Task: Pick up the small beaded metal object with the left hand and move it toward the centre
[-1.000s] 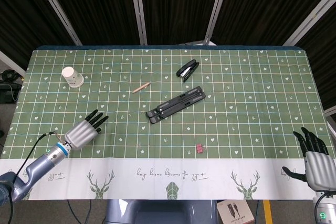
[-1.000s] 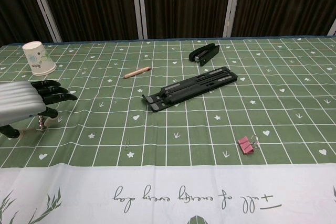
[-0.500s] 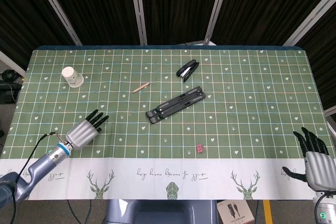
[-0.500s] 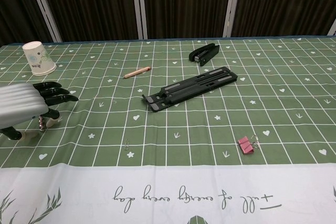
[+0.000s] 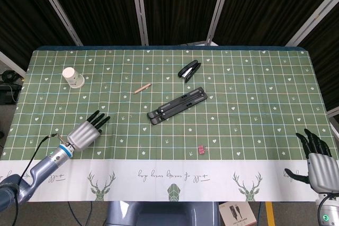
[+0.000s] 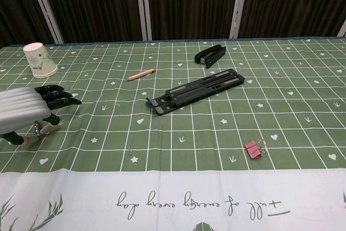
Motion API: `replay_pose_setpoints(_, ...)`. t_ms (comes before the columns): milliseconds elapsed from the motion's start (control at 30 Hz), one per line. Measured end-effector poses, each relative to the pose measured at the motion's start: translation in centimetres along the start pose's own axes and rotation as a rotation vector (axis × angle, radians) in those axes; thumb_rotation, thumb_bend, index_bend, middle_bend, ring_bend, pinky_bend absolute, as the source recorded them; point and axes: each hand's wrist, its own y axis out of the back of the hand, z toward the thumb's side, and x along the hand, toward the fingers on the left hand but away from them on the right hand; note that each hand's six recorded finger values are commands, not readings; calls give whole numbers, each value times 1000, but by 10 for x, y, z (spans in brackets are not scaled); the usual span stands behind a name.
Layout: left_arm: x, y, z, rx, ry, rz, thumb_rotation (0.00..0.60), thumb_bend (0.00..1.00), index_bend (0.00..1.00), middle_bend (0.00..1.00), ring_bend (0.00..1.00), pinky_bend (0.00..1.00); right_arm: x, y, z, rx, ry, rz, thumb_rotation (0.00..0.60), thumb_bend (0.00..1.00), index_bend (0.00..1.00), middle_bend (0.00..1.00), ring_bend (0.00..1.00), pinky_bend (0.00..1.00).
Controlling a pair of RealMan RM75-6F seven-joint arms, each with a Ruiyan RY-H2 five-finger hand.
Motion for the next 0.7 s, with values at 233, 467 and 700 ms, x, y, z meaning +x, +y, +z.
replay_pose_setpoints(233, -1, 2, -3, 5, 1, 3, 600, 323, 587, 0, 0, 0, 0, 0, 0, -2, -2, 1, 600, 47, 115, 0, 0, 98)
replay_pose_setpoints(467, -2, 16, -12, -4, 17, 42, 600, 323, 587, 0, 0, 0, 0, 0, -1, -4, -5, 1, 600, 47, 115, 0, 0, 97)
replay_pose_setpoints(700, -2, 38, -23, -110, 75, 95, 600, 323, 595, 0, 0, 0, 0, 1, -1, -3, -5, -1, 600, 47, 115, 0, 0, 98)
